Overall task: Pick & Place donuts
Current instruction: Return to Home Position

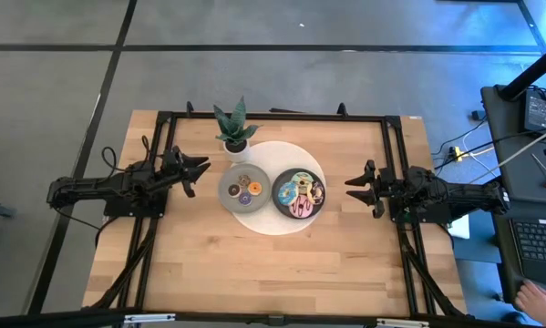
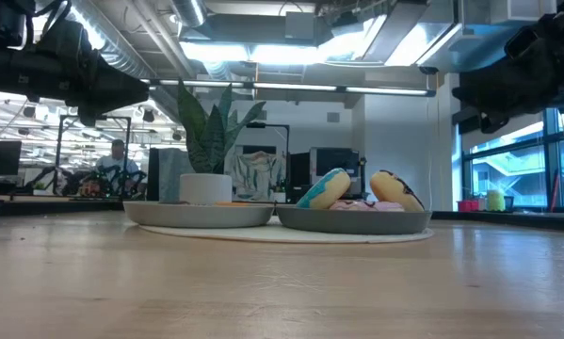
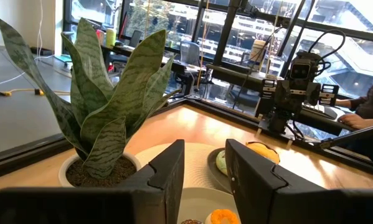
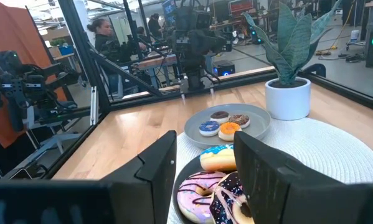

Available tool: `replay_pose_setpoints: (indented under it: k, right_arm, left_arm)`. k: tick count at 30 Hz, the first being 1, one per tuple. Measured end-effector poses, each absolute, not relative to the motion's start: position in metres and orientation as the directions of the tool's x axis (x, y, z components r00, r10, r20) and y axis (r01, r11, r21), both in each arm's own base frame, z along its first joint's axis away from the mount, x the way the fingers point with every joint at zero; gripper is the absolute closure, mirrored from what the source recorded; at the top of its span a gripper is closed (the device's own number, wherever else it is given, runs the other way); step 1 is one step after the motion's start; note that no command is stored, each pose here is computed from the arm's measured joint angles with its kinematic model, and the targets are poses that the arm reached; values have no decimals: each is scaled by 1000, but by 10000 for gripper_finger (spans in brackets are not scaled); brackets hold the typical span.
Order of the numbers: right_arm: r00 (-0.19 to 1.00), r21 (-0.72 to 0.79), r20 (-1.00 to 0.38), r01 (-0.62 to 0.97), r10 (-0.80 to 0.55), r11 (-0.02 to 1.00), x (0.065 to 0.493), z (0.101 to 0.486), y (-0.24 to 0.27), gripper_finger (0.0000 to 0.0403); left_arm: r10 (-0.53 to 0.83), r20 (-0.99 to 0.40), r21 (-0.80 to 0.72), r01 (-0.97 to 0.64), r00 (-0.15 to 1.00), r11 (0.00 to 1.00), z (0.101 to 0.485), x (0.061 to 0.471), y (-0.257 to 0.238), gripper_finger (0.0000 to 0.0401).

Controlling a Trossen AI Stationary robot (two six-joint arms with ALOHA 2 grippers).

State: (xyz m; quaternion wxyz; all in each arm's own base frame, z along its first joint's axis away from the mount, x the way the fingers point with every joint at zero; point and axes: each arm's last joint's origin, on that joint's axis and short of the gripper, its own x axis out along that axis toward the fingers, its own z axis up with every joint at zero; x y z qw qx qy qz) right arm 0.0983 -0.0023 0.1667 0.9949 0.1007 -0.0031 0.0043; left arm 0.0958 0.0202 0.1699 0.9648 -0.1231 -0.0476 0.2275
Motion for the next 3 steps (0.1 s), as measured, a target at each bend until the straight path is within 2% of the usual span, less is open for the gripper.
replay_pose_setpoints:
  k: [3]
  right_arm:
    - [1000, 201, 7, -9, 8, 979, 98, 167, -2, 241]
  left_arm:
    - [451, 36, -259, -427, 892, 866, 170, 96, 20, 286]
